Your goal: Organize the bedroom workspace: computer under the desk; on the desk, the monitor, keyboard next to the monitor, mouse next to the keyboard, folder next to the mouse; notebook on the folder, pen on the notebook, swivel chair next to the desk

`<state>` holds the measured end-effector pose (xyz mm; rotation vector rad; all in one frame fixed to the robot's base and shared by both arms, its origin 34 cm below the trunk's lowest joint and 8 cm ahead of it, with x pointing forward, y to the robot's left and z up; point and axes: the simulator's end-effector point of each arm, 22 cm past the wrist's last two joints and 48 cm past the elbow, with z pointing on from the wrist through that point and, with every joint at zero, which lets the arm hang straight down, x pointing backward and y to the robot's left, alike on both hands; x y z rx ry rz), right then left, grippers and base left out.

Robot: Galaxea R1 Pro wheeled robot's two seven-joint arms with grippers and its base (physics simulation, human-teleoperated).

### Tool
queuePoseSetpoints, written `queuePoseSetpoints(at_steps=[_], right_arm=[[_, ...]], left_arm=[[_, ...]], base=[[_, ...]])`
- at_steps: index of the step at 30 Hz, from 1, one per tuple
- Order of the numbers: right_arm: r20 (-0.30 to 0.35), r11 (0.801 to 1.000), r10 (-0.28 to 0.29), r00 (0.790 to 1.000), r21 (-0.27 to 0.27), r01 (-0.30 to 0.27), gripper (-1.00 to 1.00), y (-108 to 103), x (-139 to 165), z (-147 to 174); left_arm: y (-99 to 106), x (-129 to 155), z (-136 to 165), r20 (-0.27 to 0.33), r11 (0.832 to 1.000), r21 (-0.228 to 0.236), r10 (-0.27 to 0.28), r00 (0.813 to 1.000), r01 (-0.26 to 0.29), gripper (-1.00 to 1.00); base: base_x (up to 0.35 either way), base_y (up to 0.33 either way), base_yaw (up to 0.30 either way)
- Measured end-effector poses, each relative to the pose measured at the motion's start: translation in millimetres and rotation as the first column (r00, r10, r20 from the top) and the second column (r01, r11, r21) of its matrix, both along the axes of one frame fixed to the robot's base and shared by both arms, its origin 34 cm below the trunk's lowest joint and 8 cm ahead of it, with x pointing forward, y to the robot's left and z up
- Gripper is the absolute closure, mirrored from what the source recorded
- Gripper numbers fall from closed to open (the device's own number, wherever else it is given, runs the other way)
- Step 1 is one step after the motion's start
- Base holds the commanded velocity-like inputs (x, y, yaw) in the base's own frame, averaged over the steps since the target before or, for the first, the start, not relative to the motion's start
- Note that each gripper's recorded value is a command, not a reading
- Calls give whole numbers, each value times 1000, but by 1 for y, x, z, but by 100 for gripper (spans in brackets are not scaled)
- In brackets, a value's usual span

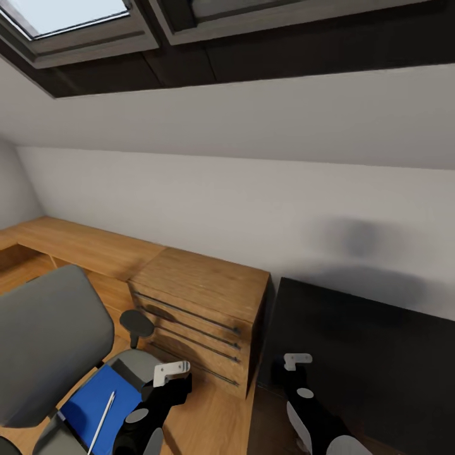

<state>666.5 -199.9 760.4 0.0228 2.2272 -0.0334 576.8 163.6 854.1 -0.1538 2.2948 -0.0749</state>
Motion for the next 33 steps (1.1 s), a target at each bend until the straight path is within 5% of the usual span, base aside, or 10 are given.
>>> queuePoseSetpoints(at_steps=[11,12,33], right_arm=[[-1,1000,-1,1000,0,1,100,0,0,0],[-1,1000,-1,1000,0,1,-100,0,0,0],[14,1000,-1,1000,1,1,-100,0,1,16]], left_arm=[[0,0,0,-1,1000,-1,0,1000,0,-100],[0,0,0,-1,1000,-1,0,1000,0,-100],[-1,-3,11,-2,1000,-2,1,1000,-1,-100]], base=[[28,0,0],[1,0,0],[0,0,0]])
